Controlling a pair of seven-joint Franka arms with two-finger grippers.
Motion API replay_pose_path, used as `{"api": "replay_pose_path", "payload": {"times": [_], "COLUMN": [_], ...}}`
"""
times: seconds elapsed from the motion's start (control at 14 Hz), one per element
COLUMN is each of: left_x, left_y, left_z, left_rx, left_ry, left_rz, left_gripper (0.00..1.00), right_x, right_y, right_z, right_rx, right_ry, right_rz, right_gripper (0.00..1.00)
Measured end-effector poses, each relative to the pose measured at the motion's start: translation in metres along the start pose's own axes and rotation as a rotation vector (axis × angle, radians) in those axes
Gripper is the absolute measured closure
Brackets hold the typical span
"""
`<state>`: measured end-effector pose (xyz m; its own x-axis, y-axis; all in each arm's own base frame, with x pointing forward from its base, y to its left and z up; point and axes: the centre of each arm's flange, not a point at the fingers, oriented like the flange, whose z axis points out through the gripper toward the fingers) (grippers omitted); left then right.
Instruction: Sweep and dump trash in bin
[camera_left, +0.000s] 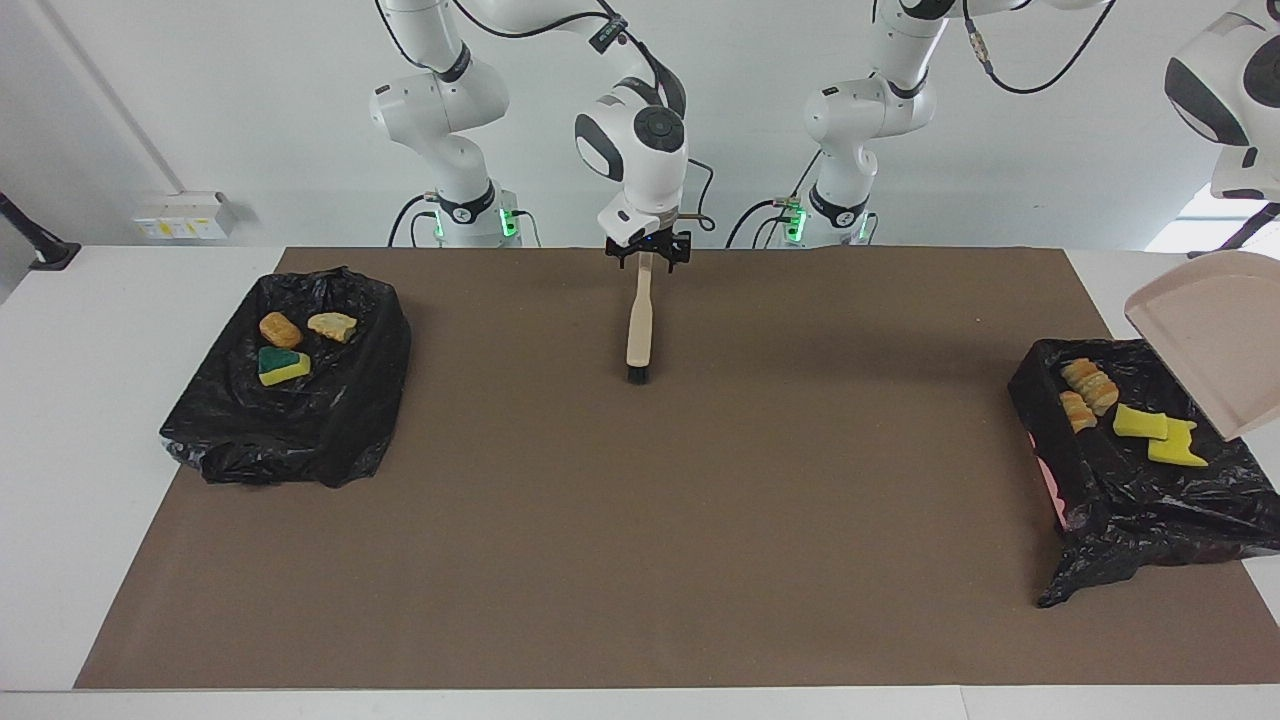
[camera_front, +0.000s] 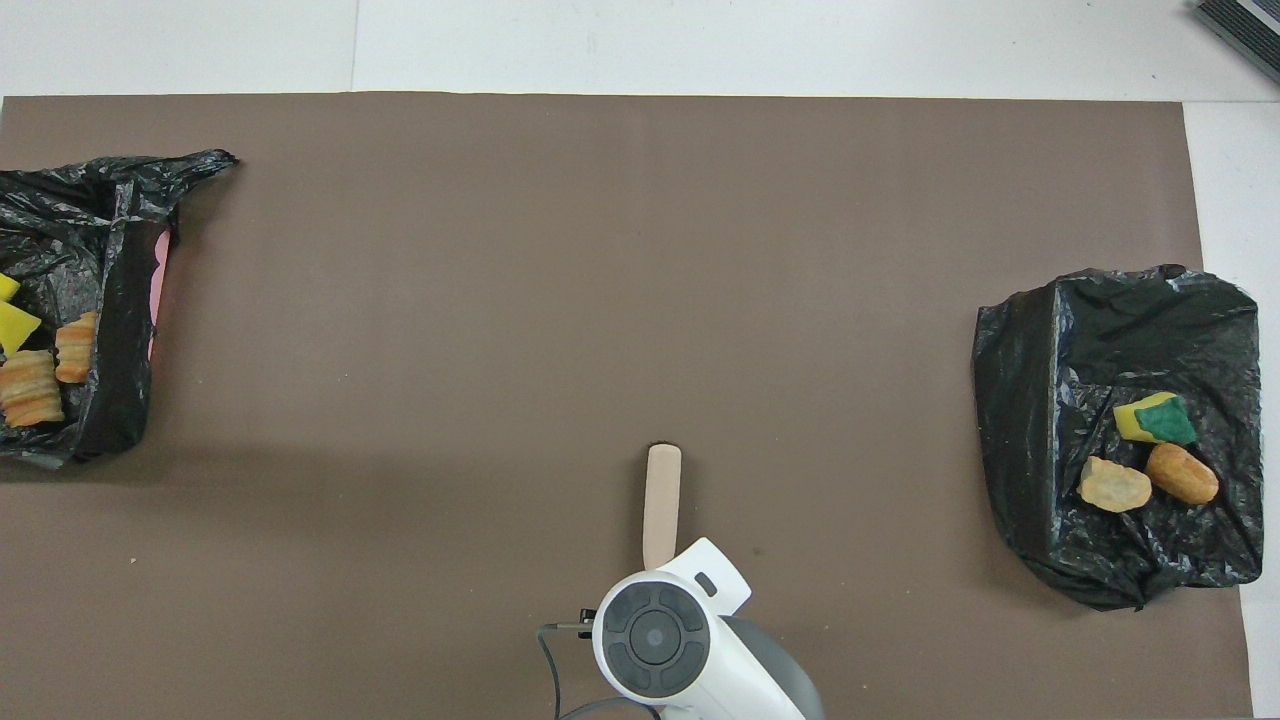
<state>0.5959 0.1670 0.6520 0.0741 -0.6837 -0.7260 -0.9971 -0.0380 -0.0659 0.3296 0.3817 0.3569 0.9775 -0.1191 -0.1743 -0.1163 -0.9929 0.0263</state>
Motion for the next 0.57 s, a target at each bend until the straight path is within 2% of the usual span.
{"api": "replay_pose_path", "payload": {"times": [0.21,0.43,0.57], "left_x": [0.02,0.056,0.092], "left_y": [0.001,0.001,0.001], "left_z": [0.002,0.011,0.014], "left_rx": [-0.002,-0.051,-0.106], "left_ry": [0.204,0.343,0.411], "left_rz": [-0.025,-0.089,-0.17], "left_gripper": [0.68,0.68,0.68], "right_x": [0.03,0.075,0.106], "right_y": [0.01,0.053,0.09], "right_z": [-0.039,-0.083,-0.105], "right_rx": [0.053,0.075,0.084], "right_ry": [0.042,0.07,0.089], "right_rz": [0.027,0.025,0.023], "right_gripper": [0.0,0.0,0.0]}}
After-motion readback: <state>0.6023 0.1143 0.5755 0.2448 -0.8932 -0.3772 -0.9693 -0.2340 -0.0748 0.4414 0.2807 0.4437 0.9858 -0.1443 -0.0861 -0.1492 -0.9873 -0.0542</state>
